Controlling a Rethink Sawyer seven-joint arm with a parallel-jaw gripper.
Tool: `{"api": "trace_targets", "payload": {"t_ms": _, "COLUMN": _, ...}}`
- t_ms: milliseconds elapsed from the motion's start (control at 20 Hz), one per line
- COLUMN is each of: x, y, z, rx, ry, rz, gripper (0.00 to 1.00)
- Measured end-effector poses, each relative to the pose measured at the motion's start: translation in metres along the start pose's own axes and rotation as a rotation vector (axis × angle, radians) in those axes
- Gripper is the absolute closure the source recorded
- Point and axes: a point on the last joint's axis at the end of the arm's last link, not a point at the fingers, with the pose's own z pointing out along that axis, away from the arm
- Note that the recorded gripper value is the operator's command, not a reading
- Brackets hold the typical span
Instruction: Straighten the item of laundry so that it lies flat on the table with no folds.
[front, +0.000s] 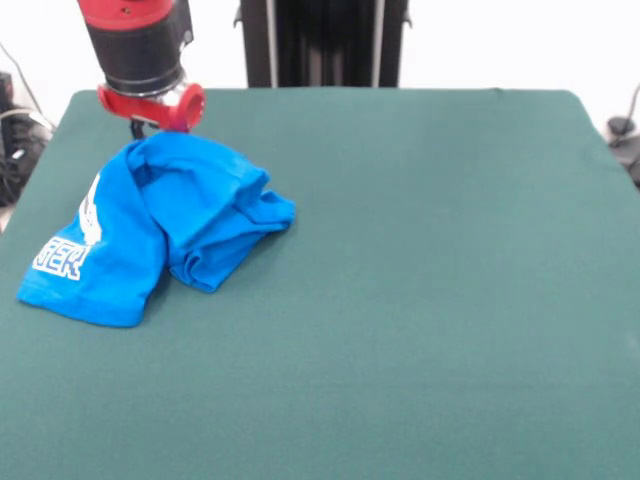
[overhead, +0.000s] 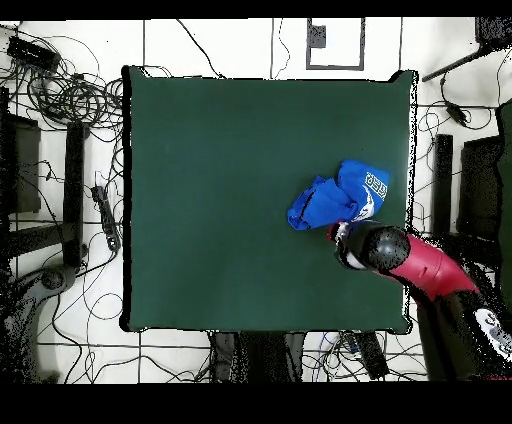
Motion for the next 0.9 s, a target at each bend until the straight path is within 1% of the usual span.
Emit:
{"api": "trace_targets", "payload": {"t_ms": 150, "x": 0.001, "y": 0.004, "z": 0.004, "rx": -0.008, "ry": 0.007, "rz": 0.001, "gripper": 0.0}}
{"api": "trace_targets", "payload": {"t_ms": 300, "x": 0.001, "y": 0.013, "z": 0.007, "rx": -0.022, "ry": 0.014, "rz": 0.003, "gripper": 0.0}}
{"api": "trace_targets", "payload": {"t_ms": 550, "x": 0.003, "y": 0.042, "z": 0.011, "rx": -0.048, "ry": 0.025, "rz": -0.013, "gripper": 0.0}}
{"api": "trace_targets", "payload": {"t_ms": 750, "x": 0.002, "y": 0.057, "z": 0.009, "rx": -0.056, "ry": 0.022, "rz": -0.023, "gripper": 0.0}}
{"api": "trace_targets", "payload": {"t_ms": 900, "x": -0.003, "y": 0.067, "z": 0.008, "rx": -0.065, "ry": 0.013, "rz": -0.027, "gripper": 0.0}}
